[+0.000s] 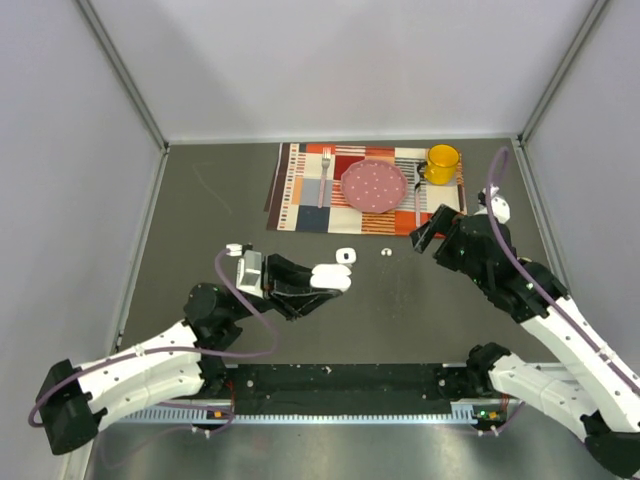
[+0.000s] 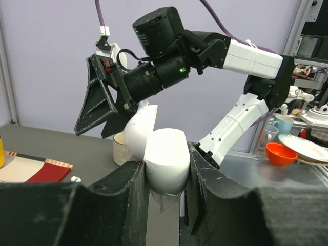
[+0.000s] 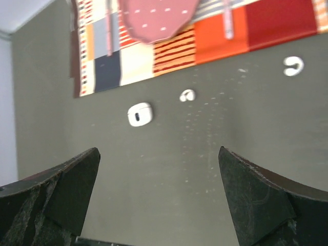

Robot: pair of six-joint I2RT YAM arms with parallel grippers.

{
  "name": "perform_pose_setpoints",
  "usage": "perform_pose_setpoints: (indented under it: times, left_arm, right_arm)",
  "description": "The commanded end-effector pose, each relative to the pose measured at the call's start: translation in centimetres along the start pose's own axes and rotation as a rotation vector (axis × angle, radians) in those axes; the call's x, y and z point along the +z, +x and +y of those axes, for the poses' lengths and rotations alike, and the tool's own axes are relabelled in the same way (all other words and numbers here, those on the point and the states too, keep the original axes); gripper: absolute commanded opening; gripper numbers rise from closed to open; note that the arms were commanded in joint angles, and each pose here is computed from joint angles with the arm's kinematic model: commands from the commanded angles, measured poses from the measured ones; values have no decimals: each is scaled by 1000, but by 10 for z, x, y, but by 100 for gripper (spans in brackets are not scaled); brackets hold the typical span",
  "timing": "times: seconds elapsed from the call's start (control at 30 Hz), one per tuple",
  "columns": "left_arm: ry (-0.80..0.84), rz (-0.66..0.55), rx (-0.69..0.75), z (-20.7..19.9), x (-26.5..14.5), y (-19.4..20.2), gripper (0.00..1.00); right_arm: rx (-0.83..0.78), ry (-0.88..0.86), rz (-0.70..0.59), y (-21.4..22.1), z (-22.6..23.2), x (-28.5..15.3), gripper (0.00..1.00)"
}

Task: Insert the wireless bluetooth earbuds into the charging case
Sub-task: Pick up the right earbud from the center of the board.

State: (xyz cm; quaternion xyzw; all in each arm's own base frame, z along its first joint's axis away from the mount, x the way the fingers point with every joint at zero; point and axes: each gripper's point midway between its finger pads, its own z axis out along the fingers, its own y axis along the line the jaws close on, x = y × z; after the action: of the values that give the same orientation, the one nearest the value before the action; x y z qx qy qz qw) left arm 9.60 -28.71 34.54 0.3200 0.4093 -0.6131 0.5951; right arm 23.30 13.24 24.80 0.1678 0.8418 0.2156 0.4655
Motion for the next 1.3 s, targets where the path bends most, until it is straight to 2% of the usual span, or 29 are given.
perform_pose_setpoints:
  times: [0.0,0.03,0.2,0.33,0.43,0.63,1.0,1.27]
  left_arm:
    - [0,-31,27,-3,-1,-11,0]
    - [-6,-29,27,-2,-2,-10,0]
    - [-6,-30,37,-5,-5,-13,0]
    - [-8,-34,53,-5,-7,-14,0]
    - [-9,-35,60,-6,-9,-15,0]
    - [-20,-32,67,-6,-12,-17,0]
    - [-38,-19,77,-4,-16,-16,0]
    - [-61,-14,87,-2,-19,-15,0]
  right_arm:
    - [44,123,21,-4,-33,9,98]
    - [41,133,34,-4,-37,13,94]
    - [91,281,66,-3,-87,34,88]
    - [148,276,134,9,-108,54,74]
    - [194,308,153,13,-128,66,69]
    - [183,397,162,13,-157,86,58]
    - [194,465,190,15,-189,122,46]
    - [144,478,203,10,-199,145,39]
